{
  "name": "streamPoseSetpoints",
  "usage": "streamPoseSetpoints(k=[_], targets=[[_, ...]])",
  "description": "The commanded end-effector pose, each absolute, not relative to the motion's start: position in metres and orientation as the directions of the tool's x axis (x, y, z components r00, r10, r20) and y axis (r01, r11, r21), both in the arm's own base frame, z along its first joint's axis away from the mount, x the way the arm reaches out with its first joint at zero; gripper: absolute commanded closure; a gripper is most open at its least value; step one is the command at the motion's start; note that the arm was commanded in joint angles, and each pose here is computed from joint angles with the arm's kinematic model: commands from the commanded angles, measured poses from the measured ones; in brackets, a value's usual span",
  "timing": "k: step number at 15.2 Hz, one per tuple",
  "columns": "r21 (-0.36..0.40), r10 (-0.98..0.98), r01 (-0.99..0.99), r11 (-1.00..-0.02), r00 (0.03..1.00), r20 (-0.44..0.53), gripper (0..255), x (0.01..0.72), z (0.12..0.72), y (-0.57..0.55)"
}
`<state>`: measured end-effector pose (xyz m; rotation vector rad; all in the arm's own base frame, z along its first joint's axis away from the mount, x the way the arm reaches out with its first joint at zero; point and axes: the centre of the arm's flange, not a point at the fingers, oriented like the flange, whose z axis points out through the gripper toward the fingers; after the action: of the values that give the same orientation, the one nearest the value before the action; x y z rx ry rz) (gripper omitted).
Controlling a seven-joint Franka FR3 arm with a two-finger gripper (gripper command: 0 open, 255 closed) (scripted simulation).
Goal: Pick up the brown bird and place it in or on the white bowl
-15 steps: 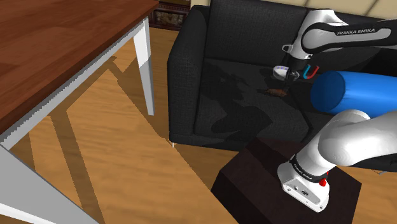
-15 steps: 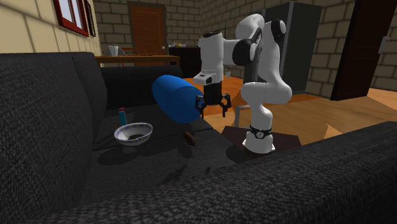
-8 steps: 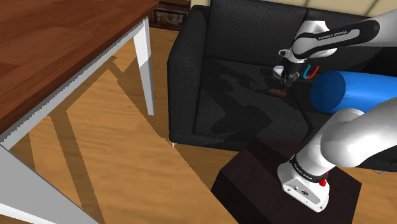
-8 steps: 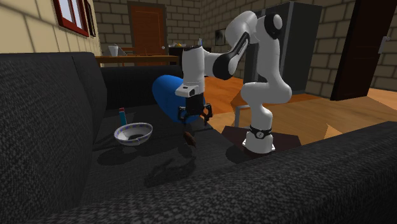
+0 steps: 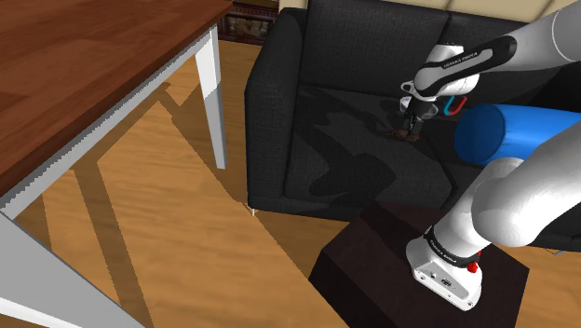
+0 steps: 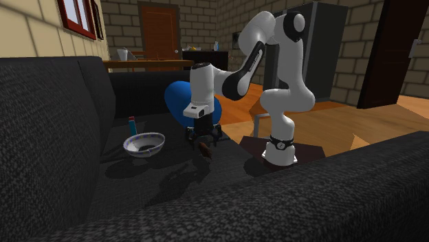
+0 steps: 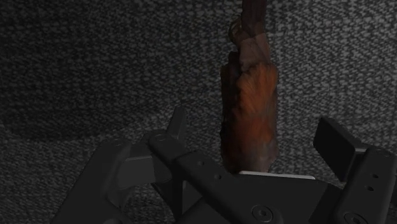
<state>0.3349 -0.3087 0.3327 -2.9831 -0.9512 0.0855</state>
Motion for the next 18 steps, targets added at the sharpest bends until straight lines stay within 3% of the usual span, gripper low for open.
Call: streamPoseSetpoints(k=[1,9,10,18], targets=[[-0.025,0.579,0.578,-0.815,0.814,-0.049,0,0.3337,0.3216,-0.3087],[-0.025,0.579,0.578,-0.815,0.814,-0.049,0,0.3335,0.3186,-0.3087],[-0.025,0.579,0.578,-0.815,0.814,-0.049,255,0.3335,0.3186,-0.3087],[-0.025,0.579,0.578,-0.815,0.814,-0.049,255,0.3335,0.3186,-0.3087]])
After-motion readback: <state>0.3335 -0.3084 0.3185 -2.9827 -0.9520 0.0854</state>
